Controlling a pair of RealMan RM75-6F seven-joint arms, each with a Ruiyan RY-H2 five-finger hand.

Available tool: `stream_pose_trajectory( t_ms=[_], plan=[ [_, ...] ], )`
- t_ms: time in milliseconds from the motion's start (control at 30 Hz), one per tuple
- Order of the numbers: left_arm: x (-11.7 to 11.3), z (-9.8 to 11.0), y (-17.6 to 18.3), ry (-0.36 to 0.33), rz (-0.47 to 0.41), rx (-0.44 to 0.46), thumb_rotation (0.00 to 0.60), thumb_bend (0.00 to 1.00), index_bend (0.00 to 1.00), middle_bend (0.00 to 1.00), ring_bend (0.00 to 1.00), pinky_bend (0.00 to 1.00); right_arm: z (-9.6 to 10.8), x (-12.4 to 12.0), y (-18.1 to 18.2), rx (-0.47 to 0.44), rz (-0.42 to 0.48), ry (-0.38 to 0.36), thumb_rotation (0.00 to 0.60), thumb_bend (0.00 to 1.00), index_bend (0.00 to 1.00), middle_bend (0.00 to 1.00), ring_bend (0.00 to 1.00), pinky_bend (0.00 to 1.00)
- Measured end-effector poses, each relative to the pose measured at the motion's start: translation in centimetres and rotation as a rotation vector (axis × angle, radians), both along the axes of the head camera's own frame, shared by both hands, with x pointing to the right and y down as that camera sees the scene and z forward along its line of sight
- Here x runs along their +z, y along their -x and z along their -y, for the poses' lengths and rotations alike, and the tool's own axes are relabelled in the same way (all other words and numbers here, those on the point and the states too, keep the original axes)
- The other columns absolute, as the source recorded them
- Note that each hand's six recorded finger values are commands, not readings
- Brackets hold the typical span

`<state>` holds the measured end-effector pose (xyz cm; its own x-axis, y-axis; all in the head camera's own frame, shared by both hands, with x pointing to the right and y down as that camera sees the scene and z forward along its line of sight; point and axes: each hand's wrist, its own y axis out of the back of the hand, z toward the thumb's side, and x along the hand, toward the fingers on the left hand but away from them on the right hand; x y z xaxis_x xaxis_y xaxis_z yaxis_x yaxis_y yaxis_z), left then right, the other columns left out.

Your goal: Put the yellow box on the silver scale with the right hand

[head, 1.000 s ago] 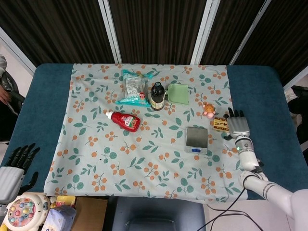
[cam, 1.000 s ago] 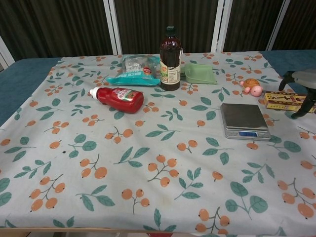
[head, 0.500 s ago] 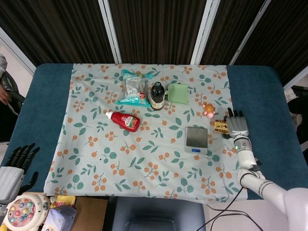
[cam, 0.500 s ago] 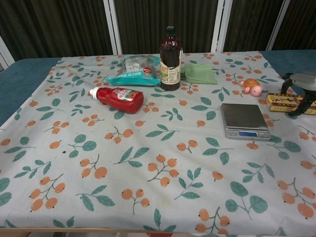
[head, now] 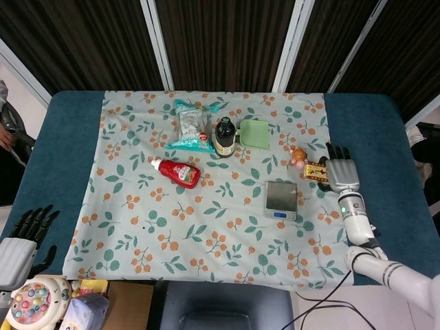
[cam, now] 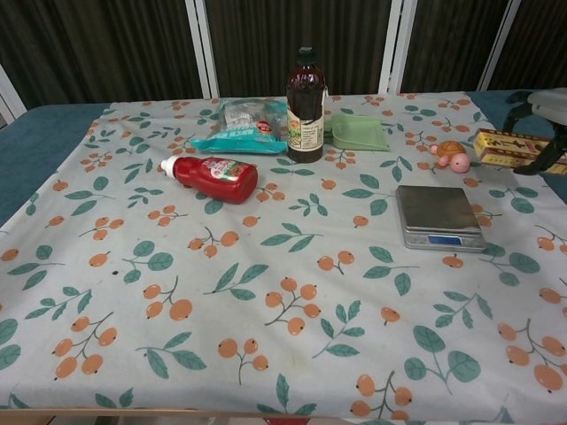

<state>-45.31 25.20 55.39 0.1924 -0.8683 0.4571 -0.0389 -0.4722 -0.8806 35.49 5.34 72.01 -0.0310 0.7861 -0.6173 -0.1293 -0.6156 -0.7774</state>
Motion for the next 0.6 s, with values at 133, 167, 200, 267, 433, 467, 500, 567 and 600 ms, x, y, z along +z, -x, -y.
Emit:
stream_pose_trajectory(
  t_ms=[133, 167, 200, 267, 433, 467, 500, 567, 600],
  plan=[
    [0.2, -0.1, -0.1, 0.005, 0.0, 0.004, 0.6, 0.49, 0.0, 0.0, 0.0, 0.09, -0.3, -1.4, 3.4, -0.052, 0.074, -0.004, 0.6, 0.46, 0.75, 0.07, 0.0, 0.0],
    [0.1, -0.1, -0.1, 0.004, 0.0, 0.004, 0.6, 0.49, 0.0, 0.0, 0.0, 0.09, -0.4, -1.7, 4.4, -0.071, 0.086, -0.003, 0.6, 0.46, 0.74, 0.07, 0.0, 0.0],
    [0.1, -0.1, -0.1, 0.003, 0.0, 0.003, 0.6, 0.49, 0.0, 0.0, 0.0, 0.09, -0.5, -2.0, 5.6, -0.097, 0.094, -0.002, 0.6, 0.46, 0.74, 0.07, 0.0, 0.0],
    [-0.1, -0.1, 0.0, 0.0, -0.002, 0.001, 0.6, 0.49, 0.0, 0.0, 0.0, 0.09, -0.6, -2.2, 7.0, -0.137, 0.089, -0.001, 0.6, 0.46, 0.73, 0.07, 0.0, 0.0],
    [-0.6, -0.1, 0.3, -0.013, -0.008, -0.005, 0.6, 0.49, 0.0, 0.0, 0.0, 0.09, -1.3, -1.7, 10.7, -0.225, 0.058, 0.018, 0.6, 0.46, 0.73, 0.07, 0.0, 0.0],
    [-0.7, -0.1, 0.3, -0.015, -0.01, -0.006, 0.6, 0.49, 0.0, 0.0, 0.0, 0.09, -1.6, -1.5, 11.0, -0.235, 0.049, 0.025, 0.6, 0.46, 0.72, 0.07, 0.0, 0.0],
    [-0.9, -0.1, 0.3, -0.018, -0.012, -0.007, 0.6, 0.49, 0.0, 0.0, 0.0, 0.09, -1.9, -1.3, 11.4, -0.248, 0.036, 0.034, 0.6, 0.46, 0.72, 0.07, 0.0, 0.0],
    [-1.0, -0.1, 0.4, -0.02, -0.017, -0.009, 0.6, 0.49, 0.0, 0.0, 0.0, 0.09, -2.4, -1.0, 11.7, -0.265, 0.013, 0.046, 0.6, 0.46, 0.71, 0.07, 0.0, 0.0],
    [-1.1, -0.1, 0.4, -0.021, -0.018, -0.01, 0.6, 0.49, 0.0, 0.0, 0.0, 0.09, -2.8, -0.8, 11.7, -0.273, -0.002, 0.053, 0.6, 0.46, 0.71, 0.07, 0.0, 0.0]
  ],
)
